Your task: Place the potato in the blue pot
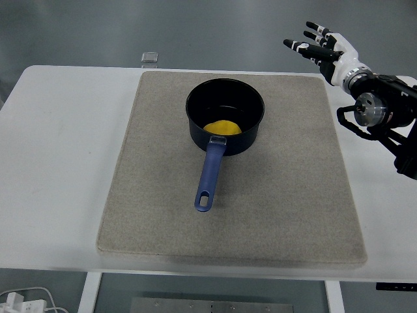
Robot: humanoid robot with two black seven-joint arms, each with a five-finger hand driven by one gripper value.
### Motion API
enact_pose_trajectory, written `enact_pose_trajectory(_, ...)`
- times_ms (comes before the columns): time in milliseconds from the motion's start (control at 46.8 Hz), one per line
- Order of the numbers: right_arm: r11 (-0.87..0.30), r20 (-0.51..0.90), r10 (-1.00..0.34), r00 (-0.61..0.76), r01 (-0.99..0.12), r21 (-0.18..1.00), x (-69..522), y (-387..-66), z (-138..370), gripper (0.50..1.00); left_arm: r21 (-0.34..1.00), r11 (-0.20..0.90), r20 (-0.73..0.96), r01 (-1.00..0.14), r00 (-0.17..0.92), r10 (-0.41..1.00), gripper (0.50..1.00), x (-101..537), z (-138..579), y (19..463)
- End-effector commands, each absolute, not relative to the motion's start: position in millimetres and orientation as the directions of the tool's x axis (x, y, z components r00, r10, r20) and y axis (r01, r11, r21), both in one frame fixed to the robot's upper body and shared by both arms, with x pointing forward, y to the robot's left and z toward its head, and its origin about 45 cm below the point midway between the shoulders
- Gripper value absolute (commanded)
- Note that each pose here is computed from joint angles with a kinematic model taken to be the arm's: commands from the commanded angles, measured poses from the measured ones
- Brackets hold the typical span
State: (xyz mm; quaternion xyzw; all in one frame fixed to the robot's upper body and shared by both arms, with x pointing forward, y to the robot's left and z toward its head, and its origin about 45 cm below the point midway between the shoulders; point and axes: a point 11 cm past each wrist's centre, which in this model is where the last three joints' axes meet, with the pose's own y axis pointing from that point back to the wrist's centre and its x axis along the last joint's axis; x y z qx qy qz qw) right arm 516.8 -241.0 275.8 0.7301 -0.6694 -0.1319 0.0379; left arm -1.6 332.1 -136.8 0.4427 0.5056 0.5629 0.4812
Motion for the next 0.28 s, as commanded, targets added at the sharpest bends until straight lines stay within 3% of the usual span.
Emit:
enact_pose_trajectory(0,-0.057,-0.179,-0.984,0.011,-0.966,0.253,519,-257,270,0.932,0.995,-0.025,0.012,-0.094,-0.144,0.990,1.000,-2,-137,332)
enact_pose_trajectory(256,-0.030,-0.191,-0.981,-0.027,-0.957,0.290,512,-277,248,0.932,0.995,-0.026,0.012,-0.094,-0.145,0.989,1.000,-2,-137,332)
